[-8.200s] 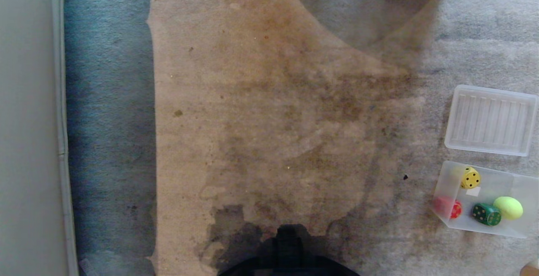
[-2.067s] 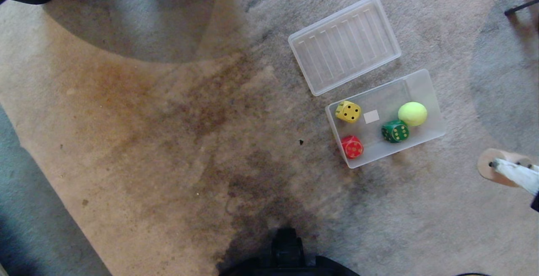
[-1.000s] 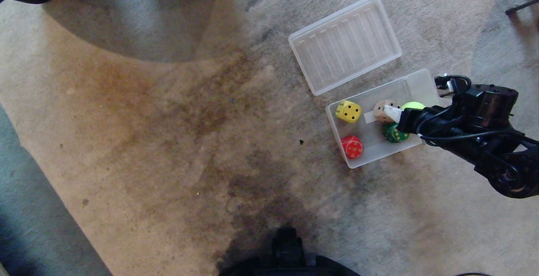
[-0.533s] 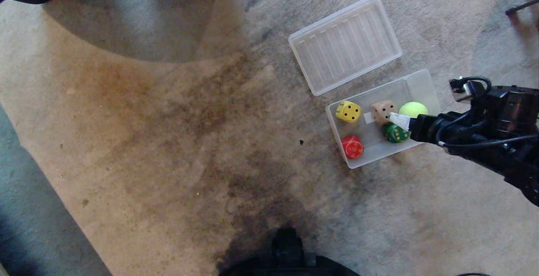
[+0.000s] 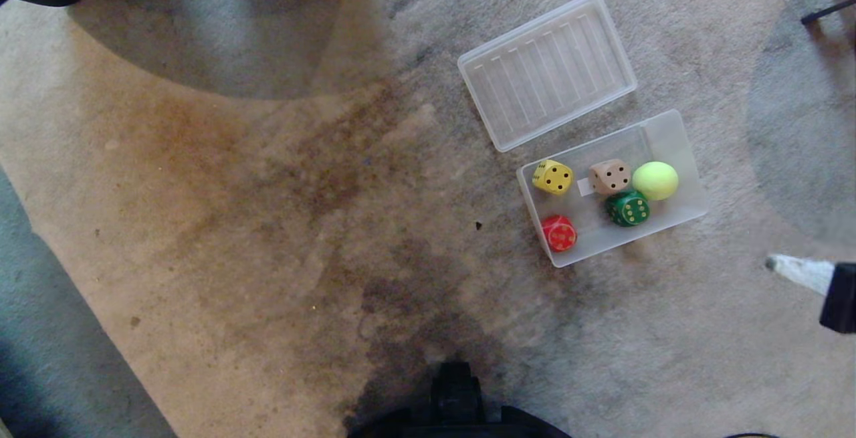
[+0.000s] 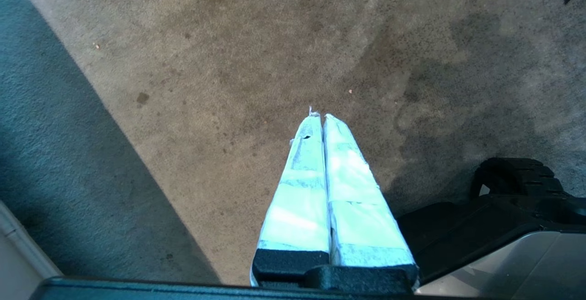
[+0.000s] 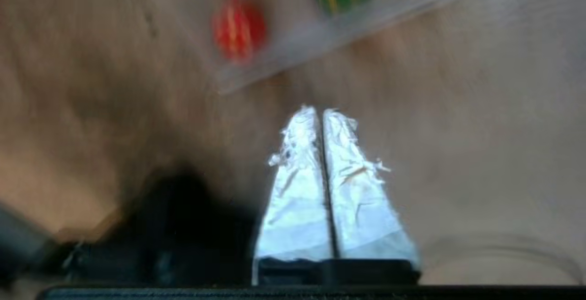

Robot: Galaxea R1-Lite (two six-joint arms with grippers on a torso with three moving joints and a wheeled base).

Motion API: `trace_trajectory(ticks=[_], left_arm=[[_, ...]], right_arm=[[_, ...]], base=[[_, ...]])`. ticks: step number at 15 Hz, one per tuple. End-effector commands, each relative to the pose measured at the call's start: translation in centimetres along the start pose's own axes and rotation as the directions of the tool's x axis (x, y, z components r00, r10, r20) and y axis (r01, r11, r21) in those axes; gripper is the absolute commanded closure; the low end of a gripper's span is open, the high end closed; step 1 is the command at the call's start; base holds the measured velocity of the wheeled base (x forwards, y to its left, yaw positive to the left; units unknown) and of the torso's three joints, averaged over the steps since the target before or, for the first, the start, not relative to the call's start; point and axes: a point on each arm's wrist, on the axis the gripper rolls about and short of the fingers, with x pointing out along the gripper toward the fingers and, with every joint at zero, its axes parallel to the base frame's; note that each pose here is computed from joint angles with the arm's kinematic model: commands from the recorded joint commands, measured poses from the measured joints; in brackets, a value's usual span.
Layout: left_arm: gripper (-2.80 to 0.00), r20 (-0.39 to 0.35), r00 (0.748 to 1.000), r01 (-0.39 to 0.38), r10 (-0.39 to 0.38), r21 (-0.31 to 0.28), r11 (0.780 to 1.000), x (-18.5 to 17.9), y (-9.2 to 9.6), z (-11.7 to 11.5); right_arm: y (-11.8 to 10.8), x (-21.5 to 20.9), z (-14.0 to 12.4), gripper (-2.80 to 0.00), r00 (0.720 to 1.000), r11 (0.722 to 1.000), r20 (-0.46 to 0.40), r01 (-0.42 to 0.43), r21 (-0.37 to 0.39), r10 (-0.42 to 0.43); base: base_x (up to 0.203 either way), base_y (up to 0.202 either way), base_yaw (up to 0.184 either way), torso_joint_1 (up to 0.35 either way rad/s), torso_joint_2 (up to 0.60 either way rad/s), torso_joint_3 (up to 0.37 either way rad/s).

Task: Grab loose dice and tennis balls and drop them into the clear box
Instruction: Pick up the ball on the table

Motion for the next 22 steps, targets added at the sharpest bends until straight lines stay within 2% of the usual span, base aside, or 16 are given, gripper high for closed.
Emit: trace_trajectory(ticks=[1,2,4,15,16,18,20,22], left_arm=[[0.00,0.000,1.000,0.000,0.000,0.000,1.000,0.0,0.0,0.0],[0.00,0.000,1.000,0.000,0.000,0.000,1.000,0.0,0.0,0.0],[0.00,0.000,1.000,0.000,0.000,0.000,1.000,0.0,0.0,0.0],[0.00,0.000,1.000,0.000,0.000,0.000,1.000,0.0,0.0,0.0],[0.00,0.000,1.000,0.000,0.000,-0.003,1.000,0.0,0.0,0.0],[0.00,0.000,1.000,0.000,0.000,-0.003,1.000,0.0,0.0,0.0],[0.00,0.000,1.000,0.000,0.000,-0.003,1.000,0.0,0.0,0.0],[0.00,0.000,1.000,0.000,0.000,-0.003,1.000,0.0,0.0,0.0]], right_arm=[[0.1,-5.6,-2.4,0.00,0.997,1.000,0.074,-0.002,-0.027,0.004],[0.1,-7.1,-4.2,0.00,0.998,0.999,0.068,0.003,-0.049,0.001],[-0.3,-8.1,-7.8,0.00,0.999,0.996,-0.037,0.013,-0.090,-0.017],[-0.3,-8.1,-8.1,0.00,0.999,0.995,-0.050,0.014,-0.099,-0.019],[-0.3,-8.2,-8.3,0.00,0.999,0.994,-0.038,0.023,-0.105,-0.027],[-0.6,-8.7,-10.8,0.00,0.999,0.991,0.019,0.049,-0.122,-0.047],[-0.8,-10.0,-14.1,0.00,0.982,0.987,0.182,0.082,-0.141,-0.056],[-1.1,-9.7,-16.8,0.00,0.963,0.982,0.260,0.115,-0.153,-0.072]], base=[[0.000,0.000,0.000,0.000,0.00,0.000],[0.000,0.000,0.000,0.000,0.00,0.000],[0.000,0.000,0.000,0.000,0.00,0.000],[0.000,0.000,0.000,0.000,0.00,0.000],[0.000,0.000,0.000,0.000,0.00,0.000],[0.000,0.000,0.000,0.000,0.00,0.000],[0.000,0.000,0.000,0.000,0.00,0.000],[0.000,0.000,0.000,0.000,0.00,0.000]])
